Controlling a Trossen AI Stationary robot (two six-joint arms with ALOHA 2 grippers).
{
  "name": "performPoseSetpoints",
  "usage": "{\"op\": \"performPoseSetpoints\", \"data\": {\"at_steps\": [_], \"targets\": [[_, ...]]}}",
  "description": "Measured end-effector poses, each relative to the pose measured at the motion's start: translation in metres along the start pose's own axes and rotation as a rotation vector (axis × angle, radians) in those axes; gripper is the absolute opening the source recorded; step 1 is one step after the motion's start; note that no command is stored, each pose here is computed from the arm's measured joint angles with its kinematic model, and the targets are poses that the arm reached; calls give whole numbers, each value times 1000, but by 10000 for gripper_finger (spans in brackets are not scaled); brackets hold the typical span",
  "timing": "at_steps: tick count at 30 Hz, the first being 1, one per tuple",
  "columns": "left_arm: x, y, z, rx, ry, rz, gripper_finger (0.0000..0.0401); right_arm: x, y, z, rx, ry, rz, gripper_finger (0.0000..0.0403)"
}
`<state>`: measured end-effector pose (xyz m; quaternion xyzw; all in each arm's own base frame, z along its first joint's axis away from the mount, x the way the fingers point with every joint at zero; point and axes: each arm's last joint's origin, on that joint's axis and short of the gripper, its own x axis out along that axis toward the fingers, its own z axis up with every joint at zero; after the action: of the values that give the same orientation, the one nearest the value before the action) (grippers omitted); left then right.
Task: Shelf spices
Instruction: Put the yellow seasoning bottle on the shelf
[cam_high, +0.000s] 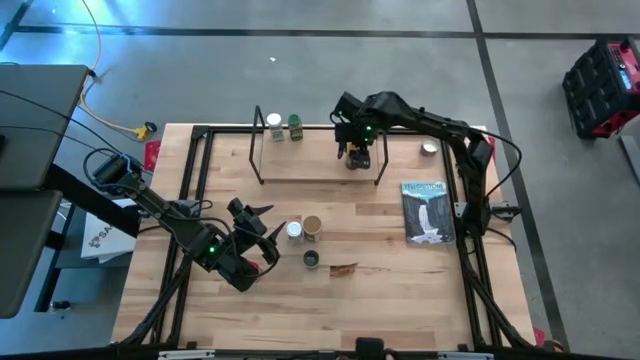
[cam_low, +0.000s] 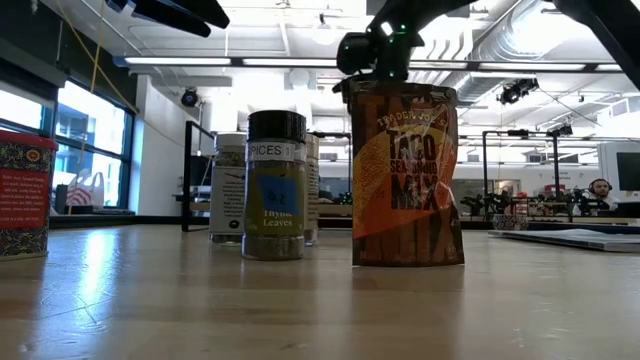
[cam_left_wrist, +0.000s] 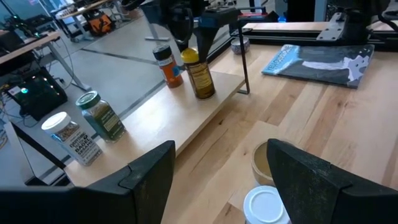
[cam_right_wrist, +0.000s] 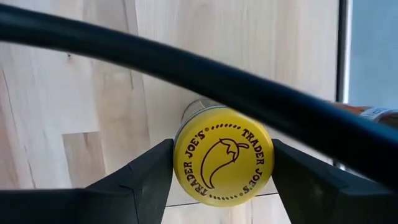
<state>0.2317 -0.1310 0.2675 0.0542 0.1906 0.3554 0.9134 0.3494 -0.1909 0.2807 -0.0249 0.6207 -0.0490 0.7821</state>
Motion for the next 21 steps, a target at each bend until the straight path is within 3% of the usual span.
{"op": "performPoseSetpoints", "data": {"at_steps": [11,21], "targets": [[0,0,0,-1,3,-4,248,-33,1,-4,-5,-97,-68,250],[0,0,0,-1,5,-5,248,-11,0,1,-8,-169,-11,250]]}}
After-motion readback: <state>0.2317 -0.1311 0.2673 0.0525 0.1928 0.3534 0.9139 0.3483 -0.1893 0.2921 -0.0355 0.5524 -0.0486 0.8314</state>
